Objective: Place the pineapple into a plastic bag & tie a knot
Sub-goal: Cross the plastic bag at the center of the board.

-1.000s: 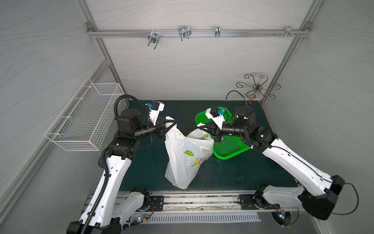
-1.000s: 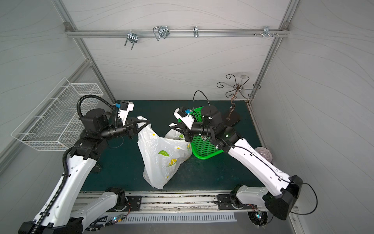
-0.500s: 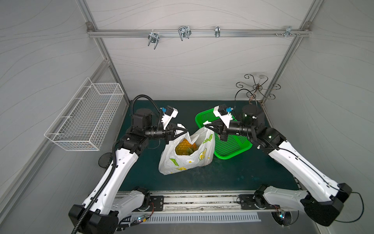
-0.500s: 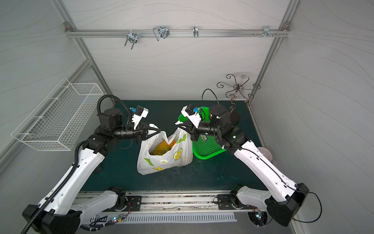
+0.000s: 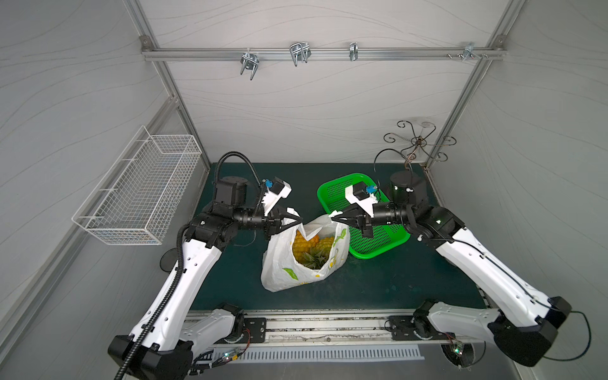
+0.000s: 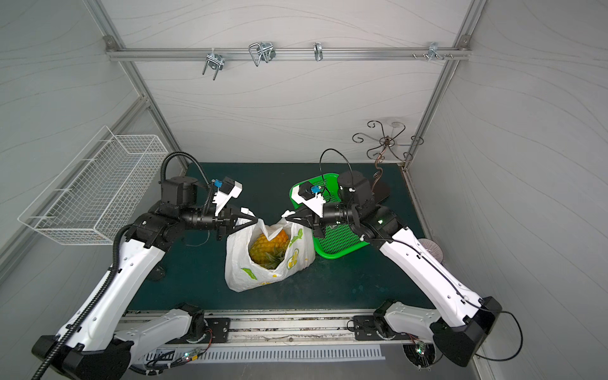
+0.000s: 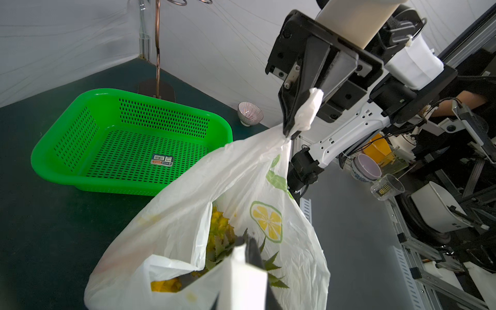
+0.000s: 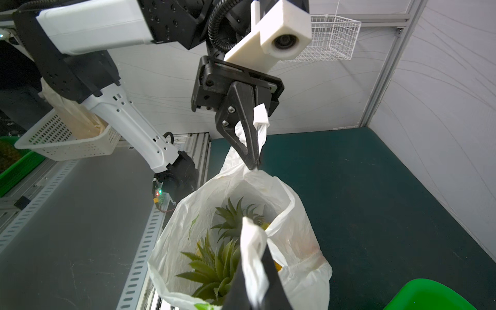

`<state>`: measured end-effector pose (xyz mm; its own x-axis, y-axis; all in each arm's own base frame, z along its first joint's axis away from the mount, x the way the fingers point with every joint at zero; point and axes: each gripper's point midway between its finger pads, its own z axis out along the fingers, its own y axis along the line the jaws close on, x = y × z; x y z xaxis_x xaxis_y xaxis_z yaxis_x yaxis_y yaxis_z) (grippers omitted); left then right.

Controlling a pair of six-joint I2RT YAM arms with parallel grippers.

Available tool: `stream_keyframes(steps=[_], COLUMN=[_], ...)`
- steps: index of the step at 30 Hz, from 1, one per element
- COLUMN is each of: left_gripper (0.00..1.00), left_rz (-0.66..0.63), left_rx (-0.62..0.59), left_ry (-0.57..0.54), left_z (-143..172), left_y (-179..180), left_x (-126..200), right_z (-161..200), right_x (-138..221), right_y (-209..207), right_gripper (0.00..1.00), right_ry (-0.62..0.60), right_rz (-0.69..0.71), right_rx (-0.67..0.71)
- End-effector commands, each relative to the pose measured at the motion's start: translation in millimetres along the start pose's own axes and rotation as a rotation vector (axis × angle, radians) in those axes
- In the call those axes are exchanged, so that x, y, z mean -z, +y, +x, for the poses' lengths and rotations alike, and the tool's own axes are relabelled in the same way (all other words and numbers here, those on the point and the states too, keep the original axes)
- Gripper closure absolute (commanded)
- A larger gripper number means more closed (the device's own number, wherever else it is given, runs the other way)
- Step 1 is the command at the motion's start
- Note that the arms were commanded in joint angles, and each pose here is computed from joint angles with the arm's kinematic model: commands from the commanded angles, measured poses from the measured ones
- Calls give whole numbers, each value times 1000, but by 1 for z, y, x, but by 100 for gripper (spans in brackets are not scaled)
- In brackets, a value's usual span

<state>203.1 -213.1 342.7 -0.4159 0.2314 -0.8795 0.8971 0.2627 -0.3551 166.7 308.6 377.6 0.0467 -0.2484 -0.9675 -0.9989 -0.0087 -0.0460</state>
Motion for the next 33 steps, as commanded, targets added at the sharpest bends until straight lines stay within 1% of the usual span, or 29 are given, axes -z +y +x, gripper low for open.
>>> stream_keyframes(steps=[1,2,4,6,7,8,10,12,14,19,23,26,28,31,33], left_gripper=[100,100,100,100,100,100,100,100,100,100,100,100,100,100,100], left_rz=[-2,-5,-8,-14,-16,-19,-20,-21,-20,-11,-10,-3,-3,-1,-1], left_rx=[-73,-74,-73,-78,-84,-89,-97,-99,-97,-87,-80,-74,-75,-74,-74], left_ry=[38,44,52,51,49,47,41,39,34,23,24,24,21,21,20], left_z=[6,8,11,10,9,8,6,5,4,2,3,4,4,4,4], left_y=[-10,-9,-9,-9,-10,-10,-12,-12,-12,-14,-16,-17,-18,-17,-17], left_x=[4,4,4,4,5,6,7,7,7,7,8,8,8,7,7], right_z=[3,4,2,-3,-7,-11,-16,-18,-20,-15,-26,-17,-4,11,15], right_x=[9,11,16,23,28,33,43,48,46,2,-17,-28,-34,-37,-37], right_y=[20,23,26,30,33,36,41,49,56,62,50,48,57,66,68], right_gripper=[78,67,39,21,13,7,1,1,1,1,1,1,1,1,6], right_ry=[12,20,32,37,35,33,26,15,2,85,62,100,132,165,175], right_rz=[-54,-62,-56,-46,-38,-30,-18,-27,-57,-119,-122,-179,-257,-333,-346], right_rx=[28,25,15,21,39,52,90,130,152,215,233,202,151,91,80])
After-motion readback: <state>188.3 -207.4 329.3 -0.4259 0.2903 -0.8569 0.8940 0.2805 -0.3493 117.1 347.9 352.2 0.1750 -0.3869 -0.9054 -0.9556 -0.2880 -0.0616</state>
